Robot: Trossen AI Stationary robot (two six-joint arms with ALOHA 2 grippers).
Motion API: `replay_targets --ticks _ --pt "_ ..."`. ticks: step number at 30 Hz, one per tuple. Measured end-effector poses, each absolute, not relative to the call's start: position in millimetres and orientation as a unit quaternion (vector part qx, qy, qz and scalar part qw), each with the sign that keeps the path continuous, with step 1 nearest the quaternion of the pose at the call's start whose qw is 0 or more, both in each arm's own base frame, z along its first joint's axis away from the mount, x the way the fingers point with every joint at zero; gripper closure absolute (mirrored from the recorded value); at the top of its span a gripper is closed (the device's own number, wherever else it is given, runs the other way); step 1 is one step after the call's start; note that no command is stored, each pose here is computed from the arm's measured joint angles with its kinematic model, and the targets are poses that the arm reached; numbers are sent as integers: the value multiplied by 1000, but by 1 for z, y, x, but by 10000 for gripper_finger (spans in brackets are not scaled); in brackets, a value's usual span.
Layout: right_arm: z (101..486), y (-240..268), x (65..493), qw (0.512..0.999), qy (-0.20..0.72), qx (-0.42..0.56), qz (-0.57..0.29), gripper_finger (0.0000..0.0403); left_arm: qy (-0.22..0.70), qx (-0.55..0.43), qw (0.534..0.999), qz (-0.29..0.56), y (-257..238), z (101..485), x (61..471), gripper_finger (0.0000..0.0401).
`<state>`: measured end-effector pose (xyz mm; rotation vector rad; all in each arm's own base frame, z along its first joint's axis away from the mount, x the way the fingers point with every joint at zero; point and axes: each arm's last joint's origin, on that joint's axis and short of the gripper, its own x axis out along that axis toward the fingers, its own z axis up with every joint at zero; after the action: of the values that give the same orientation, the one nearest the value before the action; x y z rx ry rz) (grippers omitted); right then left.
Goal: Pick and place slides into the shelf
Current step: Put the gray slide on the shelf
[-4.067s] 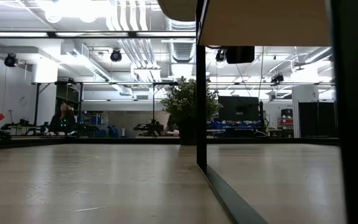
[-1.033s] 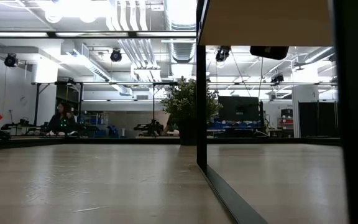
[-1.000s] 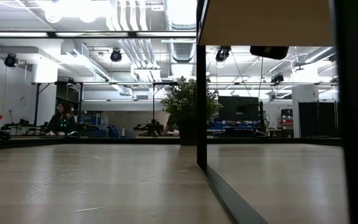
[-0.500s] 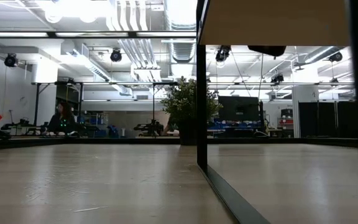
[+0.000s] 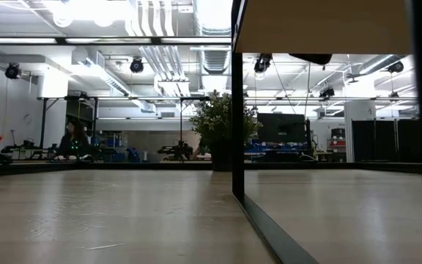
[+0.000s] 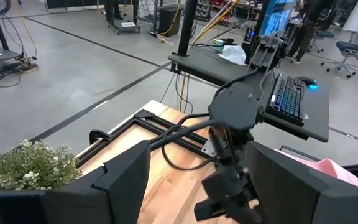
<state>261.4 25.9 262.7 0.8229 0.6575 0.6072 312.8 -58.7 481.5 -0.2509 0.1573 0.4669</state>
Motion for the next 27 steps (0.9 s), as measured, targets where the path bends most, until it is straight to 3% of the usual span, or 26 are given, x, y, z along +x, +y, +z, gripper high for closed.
replay_targets --ticks 12,27 --pt "230 29 290 791 337 416 296 369 79 -128 964 220 -55 482 314 152" --pt "230 27 273 785 388 401 268 369 81 -121 966 214 -56 482 314 152"
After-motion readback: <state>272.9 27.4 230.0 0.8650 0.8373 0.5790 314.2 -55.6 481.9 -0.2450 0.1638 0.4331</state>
